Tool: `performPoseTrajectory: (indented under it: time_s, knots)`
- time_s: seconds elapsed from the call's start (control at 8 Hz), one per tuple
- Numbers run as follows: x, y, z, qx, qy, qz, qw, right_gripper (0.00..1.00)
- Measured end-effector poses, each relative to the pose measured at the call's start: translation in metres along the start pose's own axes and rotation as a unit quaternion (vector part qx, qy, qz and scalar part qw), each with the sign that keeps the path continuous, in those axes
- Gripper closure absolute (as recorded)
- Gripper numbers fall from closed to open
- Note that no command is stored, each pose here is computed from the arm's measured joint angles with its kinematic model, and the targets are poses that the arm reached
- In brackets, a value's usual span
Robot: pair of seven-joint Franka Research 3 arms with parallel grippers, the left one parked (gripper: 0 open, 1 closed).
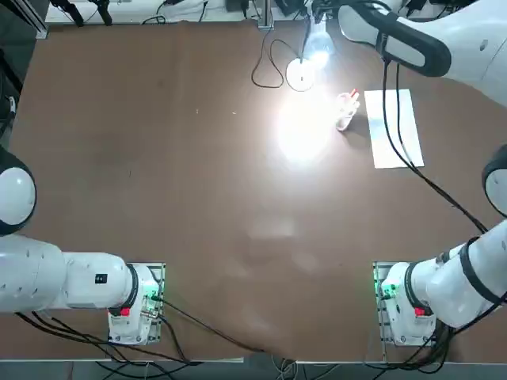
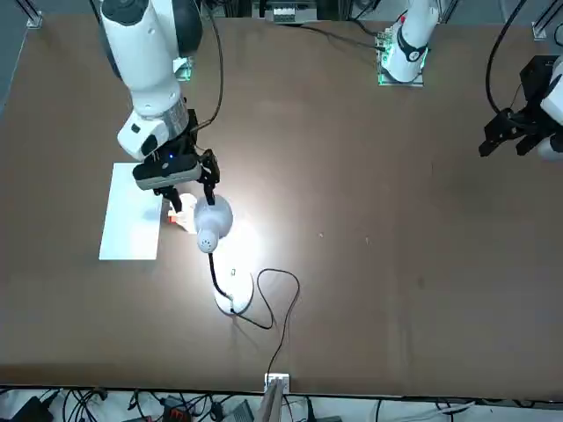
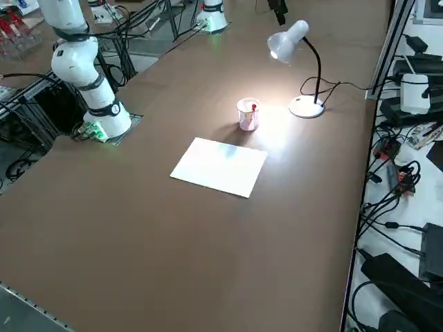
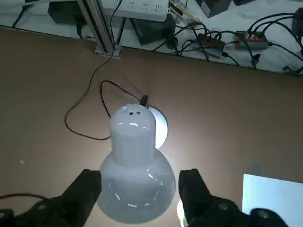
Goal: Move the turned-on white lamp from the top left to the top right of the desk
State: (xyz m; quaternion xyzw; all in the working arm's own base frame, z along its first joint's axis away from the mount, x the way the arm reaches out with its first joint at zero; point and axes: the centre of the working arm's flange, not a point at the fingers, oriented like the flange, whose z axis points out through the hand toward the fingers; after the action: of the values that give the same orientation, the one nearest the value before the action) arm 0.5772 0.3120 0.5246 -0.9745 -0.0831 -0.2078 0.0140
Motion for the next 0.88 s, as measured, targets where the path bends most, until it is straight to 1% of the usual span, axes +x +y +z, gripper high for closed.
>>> performPoseTrajectory:
  time_s: [0.38,0.88]
  knots:
    - [0.005,-0.004,0.021,0.012,0.025,0.005,1.000,0.00]
    - [0.008,-0.003,0.057,0.011,0.045,0.000,0.999,0.00]
